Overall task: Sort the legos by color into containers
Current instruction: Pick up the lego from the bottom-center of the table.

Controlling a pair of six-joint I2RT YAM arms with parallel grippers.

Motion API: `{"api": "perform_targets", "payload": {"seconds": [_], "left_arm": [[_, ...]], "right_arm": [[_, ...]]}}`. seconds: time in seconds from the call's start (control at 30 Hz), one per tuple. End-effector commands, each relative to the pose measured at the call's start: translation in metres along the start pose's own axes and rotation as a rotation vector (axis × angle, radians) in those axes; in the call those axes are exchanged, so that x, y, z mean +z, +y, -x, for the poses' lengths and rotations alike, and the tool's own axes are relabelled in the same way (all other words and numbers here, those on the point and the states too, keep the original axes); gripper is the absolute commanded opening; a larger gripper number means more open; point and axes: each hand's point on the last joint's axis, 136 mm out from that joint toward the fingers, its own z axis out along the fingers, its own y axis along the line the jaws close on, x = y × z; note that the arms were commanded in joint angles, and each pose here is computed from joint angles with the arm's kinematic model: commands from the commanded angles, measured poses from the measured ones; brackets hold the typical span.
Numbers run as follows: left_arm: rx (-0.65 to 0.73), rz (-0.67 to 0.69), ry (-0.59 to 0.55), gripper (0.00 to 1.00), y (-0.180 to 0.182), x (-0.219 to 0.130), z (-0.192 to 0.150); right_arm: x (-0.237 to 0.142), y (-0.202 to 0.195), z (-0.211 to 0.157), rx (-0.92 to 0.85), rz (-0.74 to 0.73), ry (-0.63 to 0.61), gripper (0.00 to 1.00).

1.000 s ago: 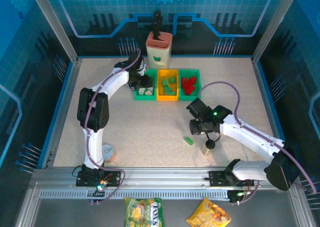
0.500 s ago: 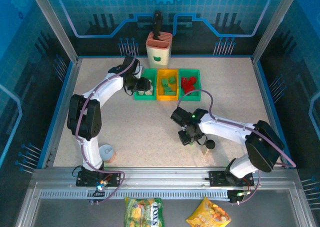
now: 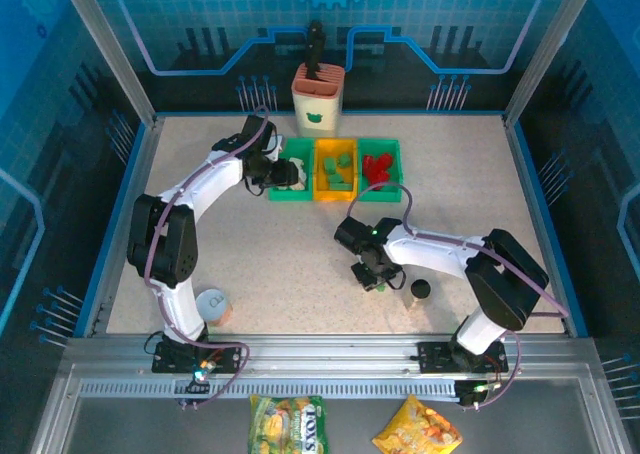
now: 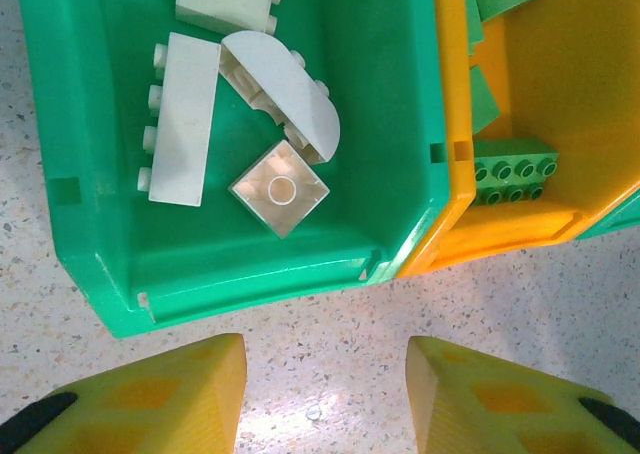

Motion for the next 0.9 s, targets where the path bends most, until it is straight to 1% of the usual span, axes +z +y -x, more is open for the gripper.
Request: {"api": "perform_targets", "payload": {"seconds": [0.0, 0.27, 0.57, 0.87], "left_arm": [[-0.001, -0.018, -0.031, 0.47, -0.004, -0.013, 0.004], [0.0, -0.012, -0.017, 0.47, -0.001, -0.009, -0.001], [0.005, -0.014, -0.013, 0.46, 0.0, -0.011, -0.007], [0.031, 0.024, -0.001, 0.47, 0.01, -0.025, -0.03]], "right_arm": [[0.002, 0.001, 0.0, -0.023, -0.023, -0.005, 0.3], [-0.005, 0.001, 0.006, -0.023, -0.023, -0.033, 0.2], [-0.016, -0.001, 0.016, -0.006, -0.034, -0.067, 0.19], [-0.032, -0.014, 0.042, 0.053, 0.009, -0.116, 0.2]]}}
